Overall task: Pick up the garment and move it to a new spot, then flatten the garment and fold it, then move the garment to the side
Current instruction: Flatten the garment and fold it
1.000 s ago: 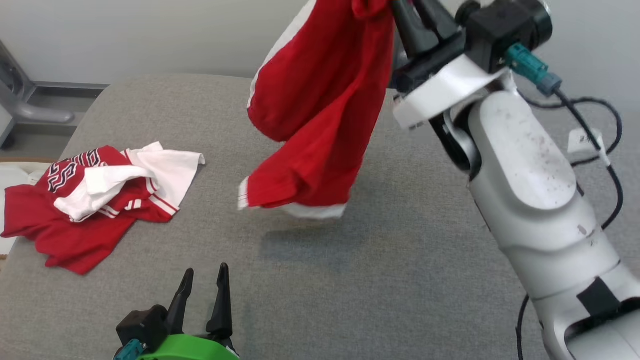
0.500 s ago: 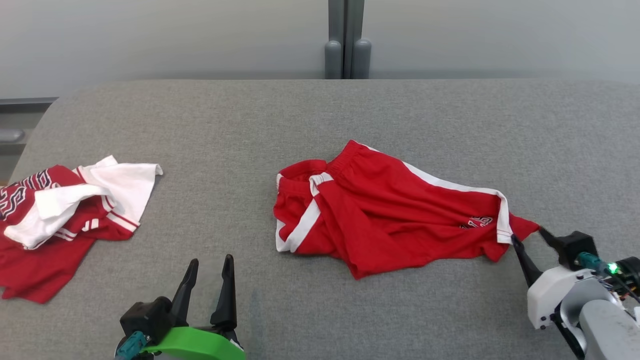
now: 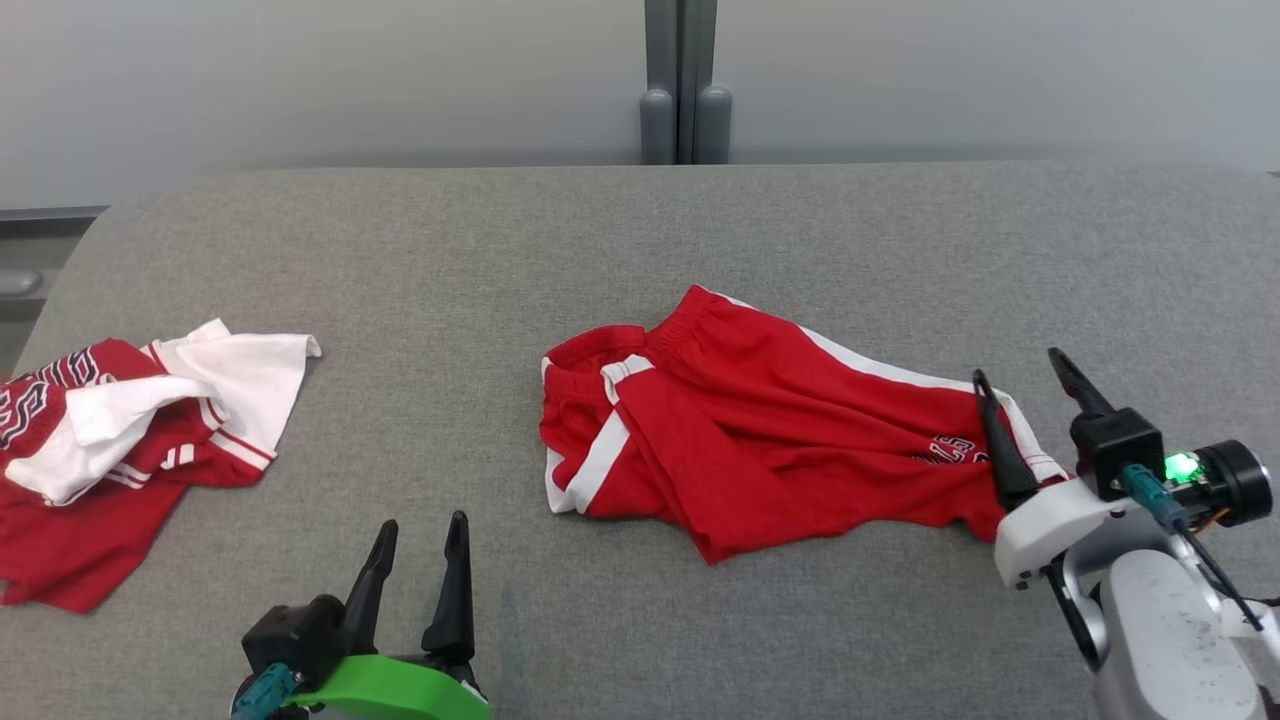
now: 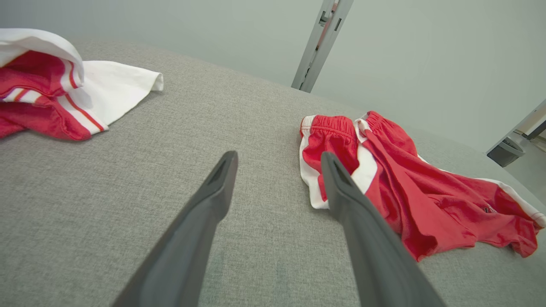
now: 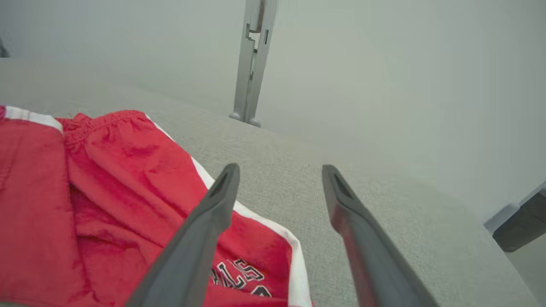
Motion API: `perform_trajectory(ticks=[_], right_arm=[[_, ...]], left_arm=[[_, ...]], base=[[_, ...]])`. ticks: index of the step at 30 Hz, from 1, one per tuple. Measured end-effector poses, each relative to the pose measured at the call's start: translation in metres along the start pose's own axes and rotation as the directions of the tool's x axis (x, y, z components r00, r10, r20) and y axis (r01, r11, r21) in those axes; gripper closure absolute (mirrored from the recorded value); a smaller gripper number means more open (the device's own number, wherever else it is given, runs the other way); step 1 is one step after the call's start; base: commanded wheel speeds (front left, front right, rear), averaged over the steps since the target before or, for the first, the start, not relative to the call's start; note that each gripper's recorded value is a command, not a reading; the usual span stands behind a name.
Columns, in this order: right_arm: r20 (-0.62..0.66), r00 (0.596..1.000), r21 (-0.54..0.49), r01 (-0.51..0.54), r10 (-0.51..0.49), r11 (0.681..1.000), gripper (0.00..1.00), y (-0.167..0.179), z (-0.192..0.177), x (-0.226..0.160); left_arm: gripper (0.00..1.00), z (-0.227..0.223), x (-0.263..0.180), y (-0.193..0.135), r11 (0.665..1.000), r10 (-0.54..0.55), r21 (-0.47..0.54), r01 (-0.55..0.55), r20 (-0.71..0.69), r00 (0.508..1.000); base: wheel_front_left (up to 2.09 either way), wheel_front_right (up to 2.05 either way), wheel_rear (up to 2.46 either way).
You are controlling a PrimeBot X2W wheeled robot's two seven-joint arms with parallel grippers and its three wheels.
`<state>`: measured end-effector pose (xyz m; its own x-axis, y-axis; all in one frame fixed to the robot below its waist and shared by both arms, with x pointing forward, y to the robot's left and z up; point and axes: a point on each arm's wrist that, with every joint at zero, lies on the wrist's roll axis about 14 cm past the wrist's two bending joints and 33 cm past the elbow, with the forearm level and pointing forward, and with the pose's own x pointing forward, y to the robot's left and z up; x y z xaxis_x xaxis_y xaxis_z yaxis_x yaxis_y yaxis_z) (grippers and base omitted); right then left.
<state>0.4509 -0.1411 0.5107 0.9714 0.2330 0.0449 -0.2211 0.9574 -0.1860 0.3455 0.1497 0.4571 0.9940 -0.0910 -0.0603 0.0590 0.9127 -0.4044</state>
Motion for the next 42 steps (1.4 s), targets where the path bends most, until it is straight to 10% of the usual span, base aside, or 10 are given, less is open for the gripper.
perform_trajectory(ticks=[18,33,42], right_arm=[[-0.016,0.978,0.119,-0.206,0.209,0.971,0.0,0.091,-0.008,-0.004],[0.015,0.854,0.204,-0.511,0.519,0.835,0.0,0.203,0.009,0.021],[-0.087,0.815,0.226,-0.544,0.573,0.808,0.0,0.225,-0.026,0.022]], left_arm=[[0.0,-0.002,-0.003,0.004,1.0,0.015,0.006,-0.015,-0.005,1.0],[0.0,-0.001,-0.013,0.016,0.998,0.061,0.0,-0.061,-0.004,0.998],[0.0,-0.002,-0.025,0.037,0.99,0.14,-0.009,-0.14,-0.009,0.99]], base=[[0.0,0.0,0.0],[0.0,0.0,0.0],[0.0,0.0,0.0]])
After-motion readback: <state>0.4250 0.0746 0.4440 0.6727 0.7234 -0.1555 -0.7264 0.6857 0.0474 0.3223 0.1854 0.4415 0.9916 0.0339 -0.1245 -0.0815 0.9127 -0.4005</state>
